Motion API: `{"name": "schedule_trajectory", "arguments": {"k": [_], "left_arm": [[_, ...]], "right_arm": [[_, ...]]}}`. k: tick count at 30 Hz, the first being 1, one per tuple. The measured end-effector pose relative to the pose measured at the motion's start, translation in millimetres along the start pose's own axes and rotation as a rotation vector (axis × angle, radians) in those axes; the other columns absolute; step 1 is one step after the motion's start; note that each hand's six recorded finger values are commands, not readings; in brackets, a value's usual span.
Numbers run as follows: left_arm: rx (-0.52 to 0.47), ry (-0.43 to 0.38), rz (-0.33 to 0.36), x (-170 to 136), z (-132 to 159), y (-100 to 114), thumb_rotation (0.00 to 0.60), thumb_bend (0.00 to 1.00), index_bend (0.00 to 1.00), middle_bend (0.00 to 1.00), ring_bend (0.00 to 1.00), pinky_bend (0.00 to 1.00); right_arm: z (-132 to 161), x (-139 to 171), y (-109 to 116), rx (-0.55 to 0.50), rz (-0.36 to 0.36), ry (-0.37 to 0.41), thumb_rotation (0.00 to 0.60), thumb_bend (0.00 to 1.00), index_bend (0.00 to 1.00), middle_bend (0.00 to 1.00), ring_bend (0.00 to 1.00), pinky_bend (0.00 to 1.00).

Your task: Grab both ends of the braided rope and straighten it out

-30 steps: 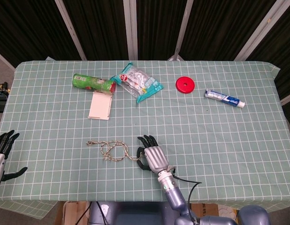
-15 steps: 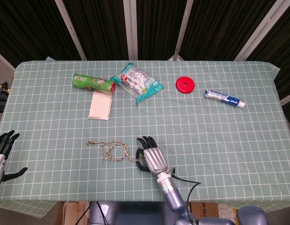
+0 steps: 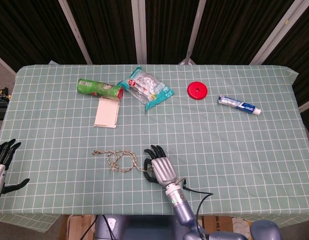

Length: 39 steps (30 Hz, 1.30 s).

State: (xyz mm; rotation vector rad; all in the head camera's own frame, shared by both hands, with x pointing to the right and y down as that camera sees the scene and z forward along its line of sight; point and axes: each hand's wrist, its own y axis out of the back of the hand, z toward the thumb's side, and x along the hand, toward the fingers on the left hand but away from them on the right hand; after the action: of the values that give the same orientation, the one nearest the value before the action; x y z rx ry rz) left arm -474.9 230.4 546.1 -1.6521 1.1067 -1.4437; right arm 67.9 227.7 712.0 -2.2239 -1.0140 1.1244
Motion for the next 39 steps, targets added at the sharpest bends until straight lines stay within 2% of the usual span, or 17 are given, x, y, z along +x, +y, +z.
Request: {"name": "schedule_trajectory", "arguments": {"k": [6,11,16,20,27,35,39], "left_arm": [[0.003,-0.006,-0.009,1.5,3.4,-0.8,0.6,0.13,0.08,0.0,0.0,0.0],[-0.001,-0.035,-0.02,7.4,16.0,-0.5,0.6,0.16,0.09,0.0,0.0,0.0],[0.028,-0.126,-0.025,31.0,51.2,-1.9,0.6,0.22,0.22,0.0,0.0,0.0],[0.071,-0.161,-0.039,54.8,79.4,-11.0,0.6,0.31,0.33,0.06,0.0,0.0],[0.131,-0.154,-0.087,96.9,123.2,-42.9,0.6,0.36,0.41,0.11,0.0,0.0],[0.146,-0.104,-0.156,123.7,147.0,-77.4,0.6,0.38,0.45,0.12,0.0,0.0],[0.122,-0.089,-0.201,131.7,159.3,-96.4,0.6,0.39,0.47,0.12,0.0,0.0]], "right_arm": [[4.5,2.0,8.4,-0.001,-0.01,0.018,0.6,0.49,0.65,0.23,0.0,0.0],[8.6,4.0,25.2,-0.003,-0.028,0.034,0.6,0.49,0.65,0.23,0.0,0.0],[7.6,11.2,41.6,-0.001,-0.031,0.038,0.6,0.49,0.65,0.23,0.0,0.0],[4.0,18.7,49.3,0.005,-0.023,0.031,0.6,0.49,0.65,0.23,0.0,0.0],[0.7,25.7,62.4,0.002,-0.029,0.023,0.6,0.49,0.65,0.23,0.0,0.0],[-8.4,28.8,74.8,0.007,-0.041,0.005,0.6,0.49,0.65,0.23,0.0,0.0],[-11.2,30.2,77.3,0.005,-0.043,0.0,0.6,0.49,0.65,0.23,0.0,0.0]]}}
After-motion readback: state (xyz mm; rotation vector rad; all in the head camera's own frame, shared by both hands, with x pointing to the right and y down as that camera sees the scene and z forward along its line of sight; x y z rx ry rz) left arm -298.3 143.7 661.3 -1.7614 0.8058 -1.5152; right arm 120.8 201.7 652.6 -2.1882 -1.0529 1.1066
